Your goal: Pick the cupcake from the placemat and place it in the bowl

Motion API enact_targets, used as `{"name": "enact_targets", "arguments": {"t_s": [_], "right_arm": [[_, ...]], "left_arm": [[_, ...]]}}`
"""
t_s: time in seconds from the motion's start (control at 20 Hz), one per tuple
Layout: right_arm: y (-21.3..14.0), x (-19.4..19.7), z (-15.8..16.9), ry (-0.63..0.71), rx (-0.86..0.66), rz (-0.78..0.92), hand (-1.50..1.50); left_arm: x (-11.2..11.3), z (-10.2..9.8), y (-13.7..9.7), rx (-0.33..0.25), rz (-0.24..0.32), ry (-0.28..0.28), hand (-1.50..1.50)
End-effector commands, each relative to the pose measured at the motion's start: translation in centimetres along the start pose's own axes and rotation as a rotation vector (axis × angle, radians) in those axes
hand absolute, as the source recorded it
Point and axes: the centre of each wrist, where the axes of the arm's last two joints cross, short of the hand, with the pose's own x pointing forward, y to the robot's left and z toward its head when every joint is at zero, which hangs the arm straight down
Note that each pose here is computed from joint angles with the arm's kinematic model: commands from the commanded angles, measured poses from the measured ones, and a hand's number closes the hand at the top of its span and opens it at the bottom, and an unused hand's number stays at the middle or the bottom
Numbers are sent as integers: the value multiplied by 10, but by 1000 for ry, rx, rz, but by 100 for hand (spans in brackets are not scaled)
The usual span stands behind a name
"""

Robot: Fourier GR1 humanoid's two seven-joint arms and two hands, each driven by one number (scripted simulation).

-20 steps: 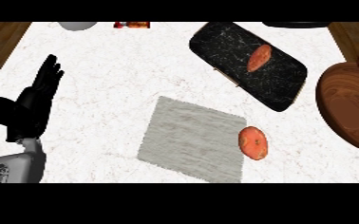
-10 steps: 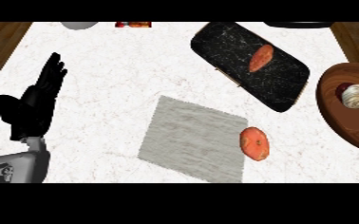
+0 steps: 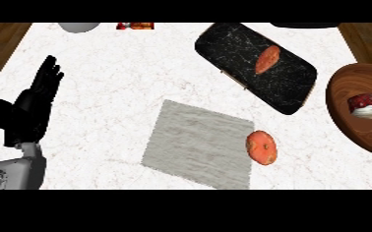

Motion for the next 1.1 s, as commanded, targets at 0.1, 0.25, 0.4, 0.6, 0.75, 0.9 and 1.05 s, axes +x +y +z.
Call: {"name": "enact_targets", "arguments": {"t_s": [0.1,0.25,0.4,0.6,0.75,0.9,1.05], "right_arm": [[-69,-27,26,-28,-95,-294,-150],[-112,-23,37,31,-85,-286,-150],[-148,-51,78,15,-54,-294,-150],[-163,-76,111,-3,-50,-349,-150],[-193,-60,119,12,17,-402,-150],[-193,-75,135,-36,13,-427,-150],[-193,-67,126,-71,4,-451,-150]], "left_arm": [[-6,5,-5,4,3,2,0],[2,3,-1,-12,-1,2,0],[-8,5,8,15,-2,-6,0],[0,-2,10,6,-7,5,0],[4,5,12,10,4,-8,0],[-6,15,10,-4,8,13,0],[3,6,12,2,3,-1,0]]}}
